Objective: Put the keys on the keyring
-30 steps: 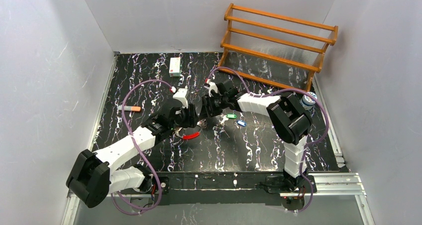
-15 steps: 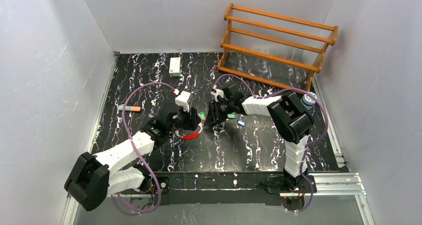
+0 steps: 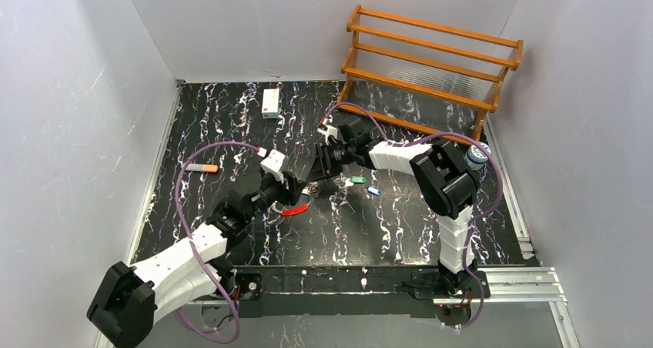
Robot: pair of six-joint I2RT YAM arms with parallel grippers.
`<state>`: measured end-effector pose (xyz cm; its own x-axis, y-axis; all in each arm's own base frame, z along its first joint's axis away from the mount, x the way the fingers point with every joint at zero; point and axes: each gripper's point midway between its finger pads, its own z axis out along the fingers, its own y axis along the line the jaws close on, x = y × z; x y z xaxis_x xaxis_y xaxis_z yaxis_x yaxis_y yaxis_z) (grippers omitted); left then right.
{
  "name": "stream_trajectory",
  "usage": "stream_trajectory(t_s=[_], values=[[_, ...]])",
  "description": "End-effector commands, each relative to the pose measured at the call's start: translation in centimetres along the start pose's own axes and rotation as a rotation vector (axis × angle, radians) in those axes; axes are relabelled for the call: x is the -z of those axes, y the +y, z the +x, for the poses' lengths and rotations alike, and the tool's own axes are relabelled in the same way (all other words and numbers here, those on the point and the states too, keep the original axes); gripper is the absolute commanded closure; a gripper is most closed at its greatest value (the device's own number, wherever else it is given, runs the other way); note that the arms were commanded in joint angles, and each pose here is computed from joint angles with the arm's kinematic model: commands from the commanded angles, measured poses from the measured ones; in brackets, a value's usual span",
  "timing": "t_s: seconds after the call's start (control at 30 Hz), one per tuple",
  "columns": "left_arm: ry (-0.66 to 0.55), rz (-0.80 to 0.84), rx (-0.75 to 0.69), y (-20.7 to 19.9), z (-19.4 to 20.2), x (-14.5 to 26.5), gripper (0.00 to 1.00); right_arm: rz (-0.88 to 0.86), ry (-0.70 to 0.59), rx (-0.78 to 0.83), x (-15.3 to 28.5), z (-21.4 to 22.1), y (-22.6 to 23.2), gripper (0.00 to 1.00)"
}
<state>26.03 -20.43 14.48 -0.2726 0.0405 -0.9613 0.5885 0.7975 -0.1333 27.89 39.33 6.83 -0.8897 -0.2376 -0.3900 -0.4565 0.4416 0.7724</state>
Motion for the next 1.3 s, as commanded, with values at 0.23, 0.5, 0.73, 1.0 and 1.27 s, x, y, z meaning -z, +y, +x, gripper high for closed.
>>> stream_trajectory(t_s=[0.23,0.5,0.73,1.0,1.27], values=[[-0.027,0.103,-0.059,-1.5,0.3,-0.1,0.47,-0.005,-0.054,0.030,0.8,-2.2,0.2,0.61],[0.006,0.109,-0.049,-1.6,1.1,-0.7,0.48,0.051,0.019,-0.041,1.3,1.2,-2.0,0.61],[-0.004,0.100,-0.053,-1.4,0.8,-0.7,0.48,0.036,0.053,-0.098,0.2,2.5,-2.7,0.63],[-0.019,0.093,-0.054,-1.3,0.7,-0.3,0.48,-0.008,0.052,-0.085,-0.9,1.1,-1.7,0.67],[-0.012,0.091,-0.047,-1.3,1.0,-0.1,0.48,-0.043,0.018,-0.047,-1.2,-1.9,-0.2,0.74]])
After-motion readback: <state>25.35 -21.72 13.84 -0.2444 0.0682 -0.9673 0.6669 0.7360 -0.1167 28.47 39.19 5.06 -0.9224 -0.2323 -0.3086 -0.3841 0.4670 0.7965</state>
